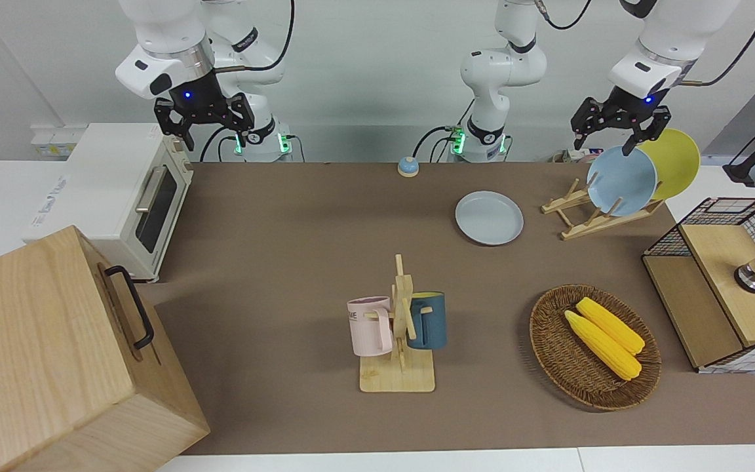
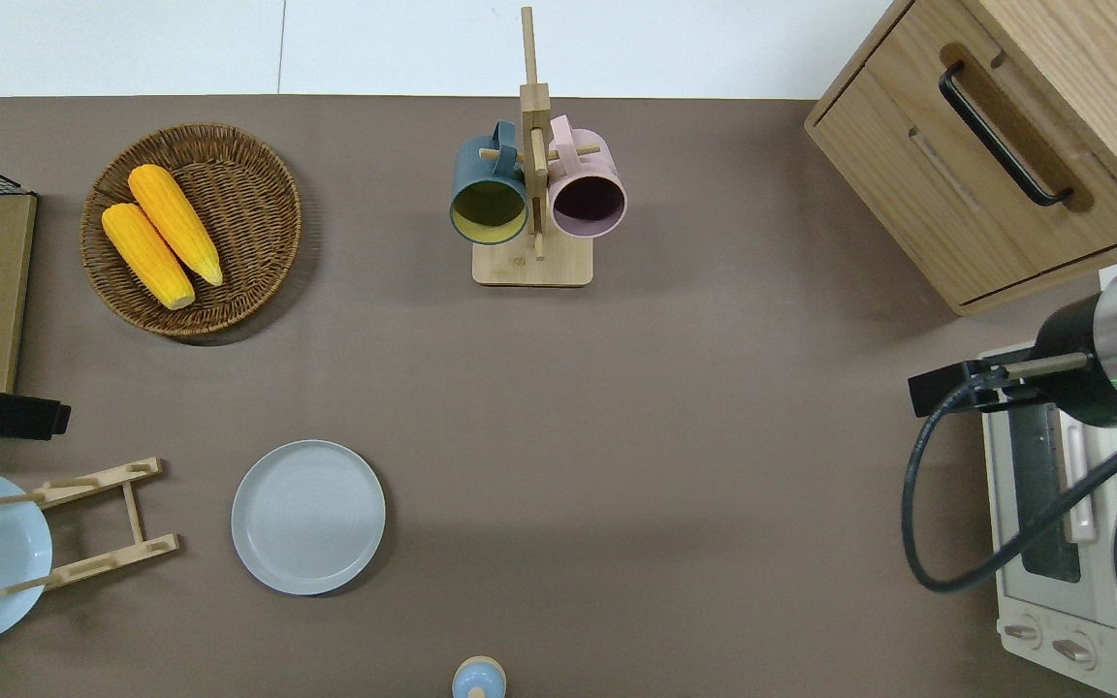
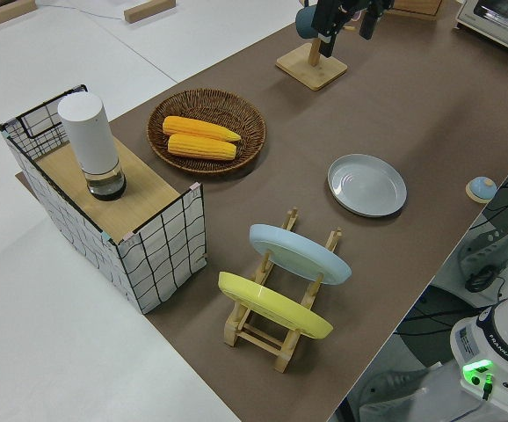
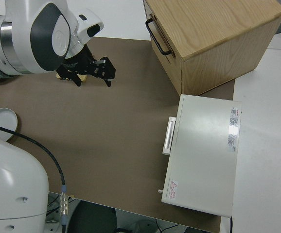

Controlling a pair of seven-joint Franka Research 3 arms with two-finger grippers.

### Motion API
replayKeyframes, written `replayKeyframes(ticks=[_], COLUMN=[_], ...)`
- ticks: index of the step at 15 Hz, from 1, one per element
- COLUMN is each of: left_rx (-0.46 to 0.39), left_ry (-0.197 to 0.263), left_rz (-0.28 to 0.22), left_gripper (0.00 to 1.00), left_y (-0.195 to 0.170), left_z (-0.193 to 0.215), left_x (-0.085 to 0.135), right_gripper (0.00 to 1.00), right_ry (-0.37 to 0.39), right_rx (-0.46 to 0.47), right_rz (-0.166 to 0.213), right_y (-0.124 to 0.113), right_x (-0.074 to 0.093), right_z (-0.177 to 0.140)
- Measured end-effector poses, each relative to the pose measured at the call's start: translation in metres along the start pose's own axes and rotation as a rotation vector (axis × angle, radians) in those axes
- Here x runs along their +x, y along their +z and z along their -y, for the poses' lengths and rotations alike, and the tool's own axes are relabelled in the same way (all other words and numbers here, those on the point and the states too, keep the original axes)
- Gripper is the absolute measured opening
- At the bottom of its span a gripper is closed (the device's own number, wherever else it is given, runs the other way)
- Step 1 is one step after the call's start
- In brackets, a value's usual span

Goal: Pick gray plate from table and place it on lower plate rack with left arm

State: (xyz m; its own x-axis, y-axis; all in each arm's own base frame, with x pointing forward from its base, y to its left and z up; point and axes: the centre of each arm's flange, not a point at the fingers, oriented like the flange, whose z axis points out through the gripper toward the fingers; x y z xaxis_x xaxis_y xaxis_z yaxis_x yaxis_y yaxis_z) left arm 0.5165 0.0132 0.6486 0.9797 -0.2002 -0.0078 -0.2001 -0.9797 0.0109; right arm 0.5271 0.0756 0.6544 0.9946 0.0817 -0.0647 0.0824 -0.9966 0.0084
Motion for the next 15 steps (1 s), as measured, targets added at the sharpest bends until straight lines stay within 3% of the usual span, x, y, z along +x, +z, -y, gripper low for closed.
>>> replayKeyframes(ticks=[10,15], left_rx=[-0.005,-0.010], left_ry=[-0.002,-0.086], left_rz=[0.011,0.041], left_gripper=[1.00,1.00], left_y=[0.006,0.021], left_z=[0.000,-0.008], left_x=[0.000,-0.003], right_gripper=[0.99,0.99], right_ry=[0.000,0.000], right_rx=[0.000,0.000], right_rz=[0.000,0.000], right_y=[0.000,0.000], right_x=[0.000,0.000], right_z=[0.000,0.000])
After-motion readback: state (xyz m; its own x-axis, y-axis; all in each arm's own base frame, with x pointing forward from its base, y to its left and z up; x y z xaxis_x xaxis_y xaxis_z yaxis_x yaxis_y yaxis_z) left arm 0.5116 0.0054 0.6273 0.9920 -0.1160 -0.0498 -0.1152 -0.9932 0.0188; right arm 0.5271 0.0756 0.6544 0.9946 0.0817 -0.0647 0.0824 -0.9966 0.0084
